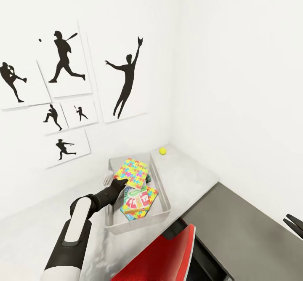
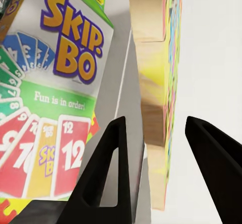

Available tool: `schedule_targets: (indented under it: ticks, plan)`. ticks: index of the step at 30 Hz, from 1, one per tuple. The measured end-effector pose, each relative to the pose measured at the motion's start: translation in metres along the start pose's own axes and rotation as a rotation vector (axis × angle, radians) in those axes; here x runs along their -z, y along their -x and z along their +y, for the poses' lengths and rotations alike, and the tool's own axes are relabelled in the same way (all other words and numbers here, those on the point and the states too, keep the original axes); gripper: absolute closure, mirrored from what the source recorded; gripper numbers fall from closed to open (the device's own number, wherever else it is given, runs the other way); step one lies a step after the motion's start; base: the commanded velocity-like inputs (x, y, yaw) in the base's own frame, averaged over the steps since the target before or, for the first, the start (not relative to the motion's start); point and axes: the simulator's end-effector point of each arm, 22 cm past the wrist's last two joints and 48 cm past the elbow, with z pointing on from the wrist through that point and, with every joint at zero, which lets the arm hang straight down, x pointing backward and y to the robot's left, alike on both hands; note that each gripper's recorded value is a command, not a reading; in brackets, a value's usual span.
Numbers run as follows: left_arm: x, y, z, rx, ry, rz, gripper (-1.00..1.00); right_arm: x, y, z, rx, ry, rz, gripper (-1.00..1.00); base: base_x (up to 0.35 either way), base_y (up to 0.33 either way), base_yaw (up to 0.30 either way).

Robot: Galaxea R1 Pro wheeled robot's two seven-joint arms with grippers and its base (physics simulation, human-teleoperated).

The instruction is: Put all the toys in the child's room - the three board games (two on the bed and one on the table), the two jigsaw puzzles on the table, and the tennis ball on the table - inside the toy box on the table in the child's room.

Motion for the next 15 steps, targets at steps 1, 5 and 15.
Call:
schedule_targets:
  ticks: [1, 5, 15]
  plan:
    - [0.000, 0.000, 0.001, 0.000, 0.001, 0.001, 1.00, 0.000, 0.001, 0.003, -0.002, 0.015, -0.002, -1.00, 0.000, 0.000, 0.000]
    - [-0.003, -0.003, 0.002, -0.001, 0.004, 0.008, 1.00, 0.001, 0.001, 0.021, -0.007, 0.100, -0.006, -1.00, 0.000, 0.000, 0.000]
    - [-0.009, -0.012, 0.005, -0.003, 0.007, 0.030, 1.00, 0.001, -0.002, 0.036, -0.024, 0.176, 0.006, -1.00, 0.000, 0.000, 0.000]
